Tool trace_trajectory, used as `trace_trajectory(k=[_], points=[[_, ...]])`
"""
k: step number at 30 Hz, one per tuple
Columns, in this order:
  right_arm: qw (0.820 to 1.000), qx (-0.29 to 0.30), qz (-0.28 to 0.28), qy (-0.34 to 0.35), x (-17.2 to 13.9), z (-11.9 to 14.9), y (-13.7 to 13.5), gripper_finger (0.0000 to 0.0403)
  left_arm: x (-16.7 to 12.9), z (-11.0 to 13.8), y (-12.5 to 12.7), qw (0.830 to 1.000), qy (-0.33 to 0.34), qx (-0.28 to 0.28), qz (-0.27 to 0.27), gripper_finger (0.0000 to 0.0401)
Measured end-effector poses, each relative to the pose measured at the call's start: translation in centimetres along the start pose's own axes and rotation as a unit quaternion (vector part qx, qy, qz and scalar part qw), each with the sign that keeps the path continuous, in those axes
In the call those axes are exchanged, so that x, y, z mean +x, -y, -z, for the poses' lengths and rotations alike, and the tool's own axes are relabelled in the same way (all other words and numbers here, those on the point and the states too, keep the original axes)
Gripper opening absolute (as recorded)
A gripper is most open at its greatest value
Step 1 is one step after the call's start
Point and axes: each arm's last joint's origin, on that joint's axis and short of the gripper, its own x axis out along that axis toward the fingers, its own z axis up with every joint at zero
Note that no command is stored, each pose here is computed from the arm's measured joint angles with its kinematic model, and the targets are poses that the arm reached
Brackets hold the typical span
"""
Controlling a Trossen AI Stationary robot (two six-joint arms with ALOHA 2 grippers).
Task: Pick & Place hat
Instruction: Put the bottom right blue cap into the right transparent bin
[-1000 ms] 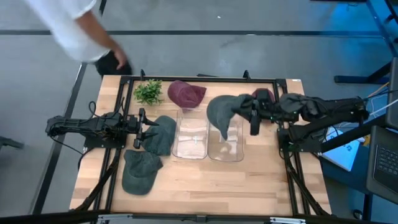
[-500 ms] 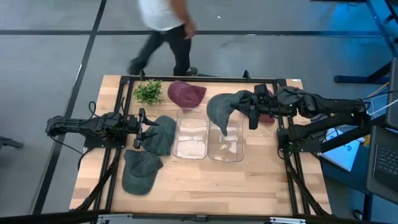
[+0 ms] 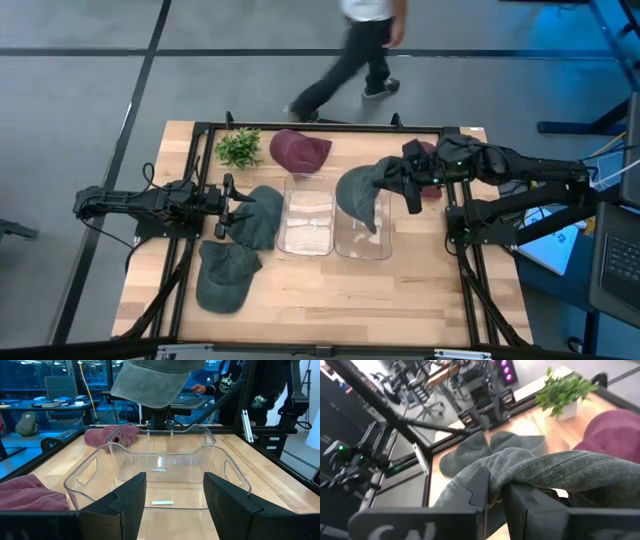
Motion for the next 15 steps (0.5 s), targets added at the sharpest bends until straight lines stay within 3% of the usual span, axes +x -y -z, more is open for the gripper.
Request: trace_trajectory(k=[15], points=[[0.995,-0.021,-0.022,-0.097,0.0,1.3,0.9,0.0037,0.0,0.0,0.0,1.0,0.0,0.0,0.0,0.0194]])
